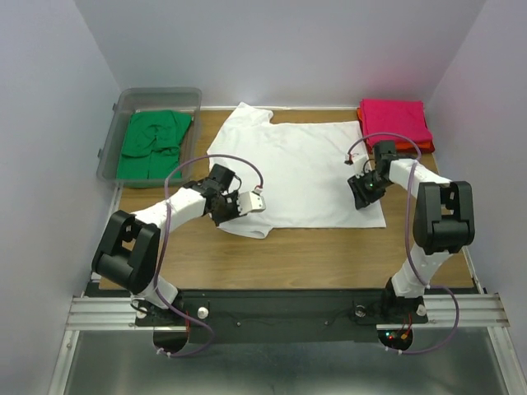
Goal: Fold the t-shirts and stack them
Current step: Flatten the tshirt out
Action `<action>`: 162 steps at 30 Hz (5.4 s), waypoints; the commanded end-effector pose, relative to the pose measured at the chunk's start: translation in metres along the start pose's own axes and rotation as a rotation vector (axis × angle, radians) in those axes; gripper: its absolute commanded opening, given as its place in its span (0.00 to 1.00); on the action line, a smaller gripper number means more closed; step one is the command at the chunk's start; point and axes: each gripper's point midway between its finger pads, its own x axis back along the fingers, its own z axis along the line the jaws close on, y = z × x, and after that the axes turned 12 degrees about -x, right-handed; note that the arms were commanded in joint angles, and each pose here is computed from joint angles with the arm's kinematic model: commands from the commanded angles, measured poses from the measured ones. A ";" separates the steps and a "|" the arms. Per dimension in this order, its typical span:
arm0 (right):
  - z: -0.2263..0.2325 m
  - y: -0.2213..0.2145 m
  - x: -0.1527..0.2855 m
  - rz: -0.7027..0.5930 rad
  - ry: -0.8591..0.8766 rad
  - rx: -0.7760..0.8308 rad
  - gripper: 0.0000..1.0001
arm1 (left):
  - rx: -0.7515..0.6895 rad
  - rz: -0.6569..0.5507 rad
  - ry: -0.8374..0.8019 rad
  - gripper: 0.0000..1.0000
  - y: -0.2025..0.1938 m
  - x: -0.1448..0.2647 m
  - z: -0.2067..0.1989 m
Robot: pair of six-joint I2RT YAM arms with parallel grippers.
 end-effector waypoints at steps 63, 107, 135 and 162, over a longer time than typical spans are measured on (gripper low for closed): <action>0.021 -0.091 0.022 0.263 -0.015 0.137 0.45 | 0.111 0.032 -0.385 0.28 -0.013 0.030 -0.090; -0.045 0.090 0.062 -0.197 -0.043 -0.164 0.47 | 0.327 -0.254 -0.029 0.50 0.044 0.069 0.075; -0.139 0.148 -0.023 -0.362 -0.258 -0.472 0.47 | 0.677 -0.390 0.260 0.60 0.020 0.001 0.275; -0.150 0.179 -0.001 -0.497 -0.293 -0.497 0.50 | 0.795 -0.363 0.342 0.60 -0.005 -0.060 0.324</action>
